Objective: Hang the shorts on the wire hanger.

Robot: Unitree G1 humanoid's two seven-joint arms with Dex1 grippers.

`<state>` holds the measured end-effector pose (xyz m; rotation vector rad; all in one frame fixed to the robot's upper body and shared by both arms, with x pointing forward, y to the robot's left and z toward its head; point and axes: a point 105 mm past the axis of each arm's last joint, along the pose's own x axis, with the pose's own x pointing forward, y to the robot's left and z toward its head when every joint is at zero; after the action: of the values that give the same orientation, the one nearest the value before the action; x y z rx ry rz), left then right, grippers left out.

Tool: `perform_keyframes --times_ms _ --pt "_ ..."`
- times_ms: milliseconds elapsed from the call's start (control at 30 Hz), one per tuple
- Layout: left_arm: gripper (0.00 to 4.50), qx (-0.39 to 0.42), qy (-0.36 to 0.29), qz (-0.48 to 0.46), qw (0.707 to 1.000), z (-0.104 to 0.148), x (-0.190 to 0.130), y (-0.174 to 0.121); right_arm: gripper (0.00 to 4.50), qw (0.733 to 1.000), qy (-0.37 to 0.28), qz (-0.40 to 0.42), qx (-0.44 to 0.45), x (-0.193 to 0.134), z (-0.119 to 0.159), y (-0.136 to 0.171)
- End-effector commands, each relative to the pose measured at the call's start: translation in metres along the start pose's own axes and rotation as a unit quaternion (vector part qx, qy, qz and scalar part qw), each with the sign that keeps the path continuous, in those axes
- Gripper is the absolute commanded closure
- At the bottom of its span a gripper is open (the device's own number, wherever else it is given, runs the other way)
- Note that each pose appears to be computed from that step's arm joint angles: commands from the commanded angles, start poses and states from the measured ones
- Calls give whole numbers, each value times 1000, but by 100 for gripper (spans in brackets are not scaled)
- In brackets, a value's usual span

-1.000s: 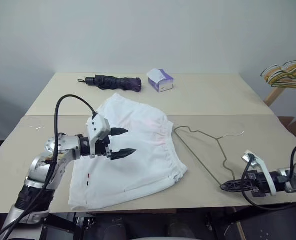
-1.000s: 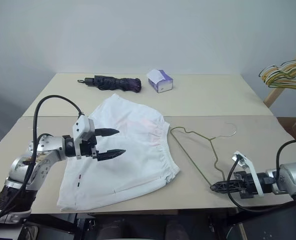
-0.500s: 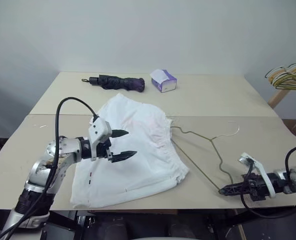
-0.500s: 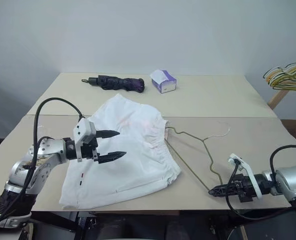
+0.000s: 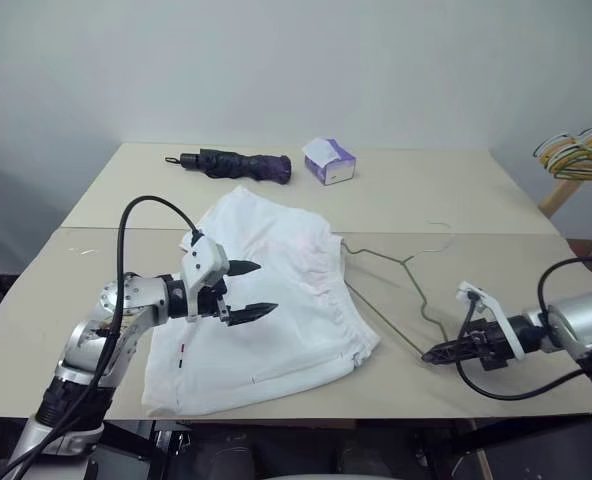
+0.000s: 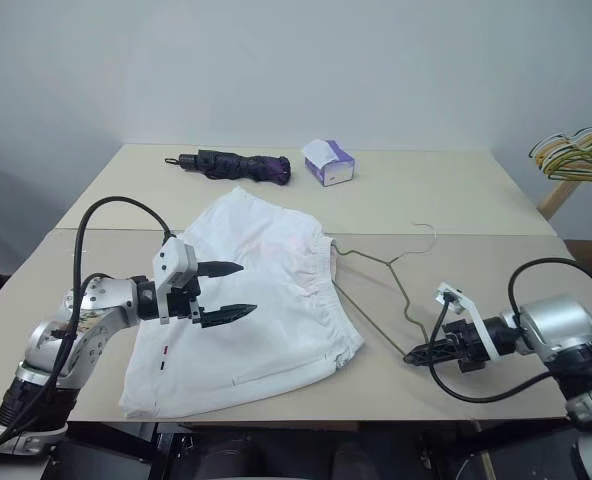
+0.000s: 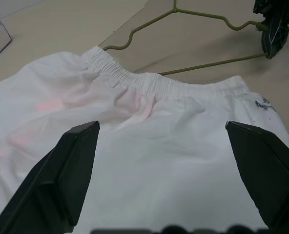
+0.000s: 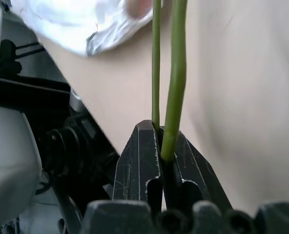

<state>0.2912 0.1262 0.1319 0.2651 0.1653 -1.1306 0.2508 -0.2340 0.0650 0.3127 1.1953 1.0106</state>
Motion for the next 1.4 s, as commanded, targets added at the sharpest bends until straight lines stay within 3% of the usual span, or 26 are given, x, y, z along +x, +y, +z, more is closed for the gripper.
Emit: perform_keyframes --times_ms 33,167,433,800,1100,1233,1400 --pt "3 27 -14 1 1000 12 3 1 450 1000 14 8 -6 -6 8 5" --pt "3 27 -17 5 999 11 5 1 450 1000 28 11 1 -5 16 6" --pt "3 23 -20 15 999 9 9 -1 450 1000 -9 9 1 -1 58 5" --pt "3 26 -17 11 999 8 7 0 450 998 37 10 -43 5 54 3" --pt "3 39 -14 1 999 9 14 3 450 996 6 -57 -67 3 98 -8" --pt "3 39 -15 9 999 8 12 5 450 991 -25 -43 -121 -2 109 -1" --pt "3 43 -17 14 999 9 6 7 450 950 -56 -98 -291 -1 122 5"
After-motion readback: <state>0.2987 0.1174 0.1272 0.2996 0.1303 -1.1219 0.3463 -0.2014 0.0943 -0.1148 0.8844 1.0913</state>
